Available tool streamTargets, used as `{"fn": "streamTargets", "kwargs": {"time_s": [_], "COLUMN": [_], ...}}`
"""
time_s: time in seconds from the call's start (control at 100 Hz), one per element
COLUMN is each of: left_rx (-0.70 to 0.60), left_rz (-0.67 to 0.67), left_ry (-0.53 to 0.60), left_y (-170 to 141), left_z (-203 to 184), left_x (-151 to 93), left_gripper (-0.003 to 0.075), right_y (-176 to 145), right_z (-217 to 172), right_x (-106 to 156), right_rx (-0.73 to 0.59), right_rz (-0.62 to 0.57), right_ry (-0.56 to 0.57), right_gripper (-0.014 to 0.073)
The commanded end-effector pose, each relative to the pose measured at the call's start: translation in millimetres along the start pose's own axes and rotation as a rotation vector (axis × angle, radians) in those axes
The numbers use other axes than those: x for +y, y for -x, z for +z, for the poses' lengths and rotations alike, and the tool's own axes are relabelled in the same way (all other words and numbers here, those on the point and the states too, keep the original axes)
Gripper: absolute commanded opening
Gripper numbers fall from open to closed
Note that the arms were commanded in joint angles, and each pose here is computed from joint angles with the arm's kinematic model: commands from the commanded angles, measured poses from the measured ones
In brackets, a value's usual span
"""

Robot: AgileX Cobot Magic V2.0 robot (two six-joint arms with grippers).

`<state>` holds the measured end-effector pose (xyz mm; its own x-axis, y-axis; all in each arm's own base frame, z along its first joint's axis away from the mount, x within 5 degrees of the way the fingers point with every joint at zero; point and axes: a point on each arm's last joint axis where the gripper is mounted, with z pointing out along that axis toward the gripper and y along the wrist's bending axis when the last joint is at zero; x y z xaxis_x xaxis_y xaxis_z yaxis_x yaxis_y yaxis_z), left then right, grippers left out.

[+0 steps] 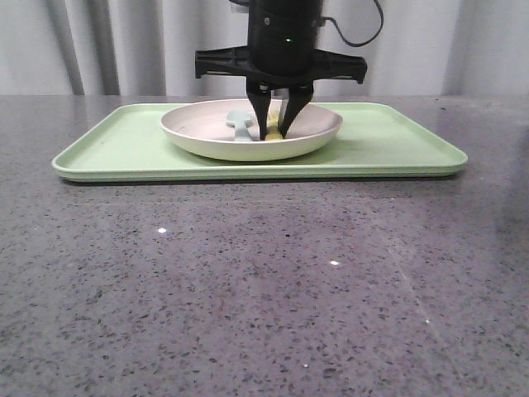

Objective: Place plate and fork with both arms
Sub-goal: 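Close the right gripper on the yellow fork handle, then lift the fork out of the plate and carry it beside the plate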

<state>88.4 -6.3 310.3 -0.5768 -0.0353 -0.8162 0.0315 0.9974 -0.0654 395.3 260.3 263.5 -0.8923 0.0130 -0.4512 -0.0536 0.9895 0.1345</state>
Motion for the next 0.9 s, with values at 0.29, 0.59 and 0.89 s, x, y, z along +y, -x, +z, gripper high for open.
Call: {"fn": "streamTargets", "kwargs": {"time_s": [0.29, 0.59, 0.89], "left_rx": [-0.085, -0.085, -0.085], "left_rz": [-0.015, -0.015, -0.015], "left_ry": [-0.004, -0.004, -0.004], "left_y": [12.5, 12.5, 12.5], "left_z": [-4.2, -4.2, -4.2], "left_x": [-0.7, -0.7, -0.7], "left_gripper": [0.0472, 0.0472, 0.0472], "right_y": [15.5, 21.9, 28.3], "right_z": [-47.2, -76.5, -101.5], "right_x": [-1.9, -9.8, -28.4], "right_rx": [-0.119, -0.180, -0.227], "right_rz": [0.004, 0.010, 0.004], "right_ry": [0.047, 0.054, -0.006], "right_gripper": [0.0076, 0.0076, 0.0076]}}
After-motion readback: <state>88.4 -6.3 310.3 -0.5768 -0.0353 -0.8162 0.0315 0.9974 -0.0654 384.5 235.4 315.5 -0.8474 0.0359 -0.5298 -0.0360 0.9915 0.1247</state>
